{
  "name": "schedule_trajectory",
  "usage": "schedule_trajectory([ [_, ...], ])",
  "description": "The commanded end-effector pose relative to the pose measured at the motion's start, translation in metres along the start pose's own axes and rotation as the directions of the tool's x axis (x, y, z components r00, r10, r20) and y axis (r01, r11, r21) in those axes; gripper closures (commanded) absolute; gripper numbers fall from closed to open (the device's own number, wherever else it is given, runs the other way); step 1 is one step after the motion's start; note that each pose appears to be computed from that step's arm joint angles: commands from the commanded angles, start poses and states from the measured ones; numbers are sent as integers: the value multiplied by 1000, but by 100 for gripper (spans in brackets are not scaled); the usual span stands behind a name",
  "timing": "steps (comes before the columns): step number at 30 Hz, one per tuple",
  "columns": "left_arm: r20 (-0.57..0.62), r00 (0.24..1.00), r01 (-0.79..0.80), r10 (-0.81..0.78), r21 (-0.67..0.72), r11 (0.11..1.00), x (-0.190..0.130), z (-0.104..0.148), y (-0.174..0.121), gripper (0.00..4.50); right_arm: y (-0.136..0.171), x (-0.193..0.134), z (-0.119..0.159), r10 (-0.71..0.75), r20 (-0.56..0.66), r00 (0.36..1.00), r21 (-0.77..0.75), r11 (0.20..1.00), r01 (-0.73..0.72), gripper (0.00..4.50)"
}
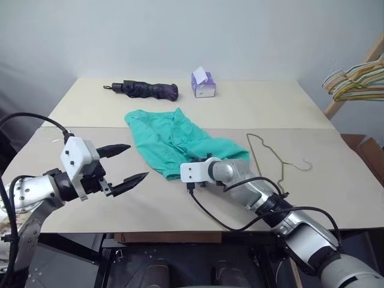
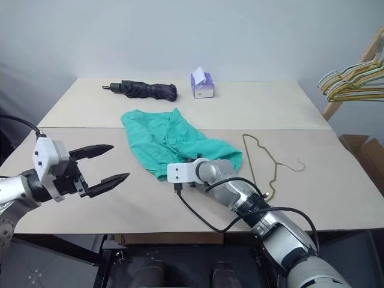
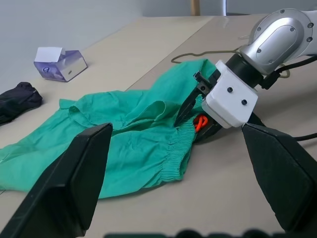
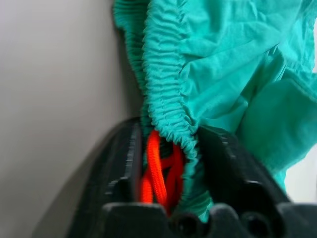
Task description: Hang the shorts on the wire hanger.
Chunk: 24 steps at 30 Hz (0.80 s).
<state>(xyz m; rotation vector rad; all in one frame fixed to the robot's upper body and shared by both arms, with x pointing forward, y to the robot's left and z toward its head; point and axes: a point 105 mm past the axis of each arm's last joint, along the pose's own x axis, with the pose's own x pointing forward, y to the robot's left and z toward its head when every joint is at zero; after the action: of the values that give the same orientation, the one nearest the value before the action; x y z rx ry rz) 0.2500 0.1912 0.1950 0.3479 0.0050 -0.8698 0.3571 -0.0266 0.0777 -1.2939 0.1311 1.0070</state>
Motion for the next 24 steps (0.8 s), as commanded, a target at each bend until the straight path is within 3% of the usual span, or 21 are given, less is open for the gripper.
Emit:
schedule_trajectory([
  [1,25,1000,-3,2,45,999,2,7,1,0,-16,-14,0,-57,42,997,-53,997,60,382],
  [3,30,1000,-3,1,46,999,3,8,1,0,-28,-23,0,-77,87,993,-89,992,85,443],
  [5,35,999,1,-3,47,999,5,8,2,0,-48,-37,3,-101,158,982,-162,979,127,447],
  [9,39,999,9,-11,50,999,8,8,4,0,-67,-76,3,4,308,951,-403,906,127,447],
  [13,46,999,19,-21,51,999,11,7,4,0,-68,-100,-37,125,213,969,-454,891,-15,447],
  [17,49,998,28,-31,49,998,14,6,2,0,-53,-115,-91,250,29,968,-472,857,-207,447],
  [21,48,998,40,-43,51,998,15,6,2,0,-43,-121,-116,288,-57,956,-391,875,-287,329],
  [24,49,998,48,-50,52,997,16,6,2,0,-38,-131,-115,299,-49,953,-299,906,-299,225],
])
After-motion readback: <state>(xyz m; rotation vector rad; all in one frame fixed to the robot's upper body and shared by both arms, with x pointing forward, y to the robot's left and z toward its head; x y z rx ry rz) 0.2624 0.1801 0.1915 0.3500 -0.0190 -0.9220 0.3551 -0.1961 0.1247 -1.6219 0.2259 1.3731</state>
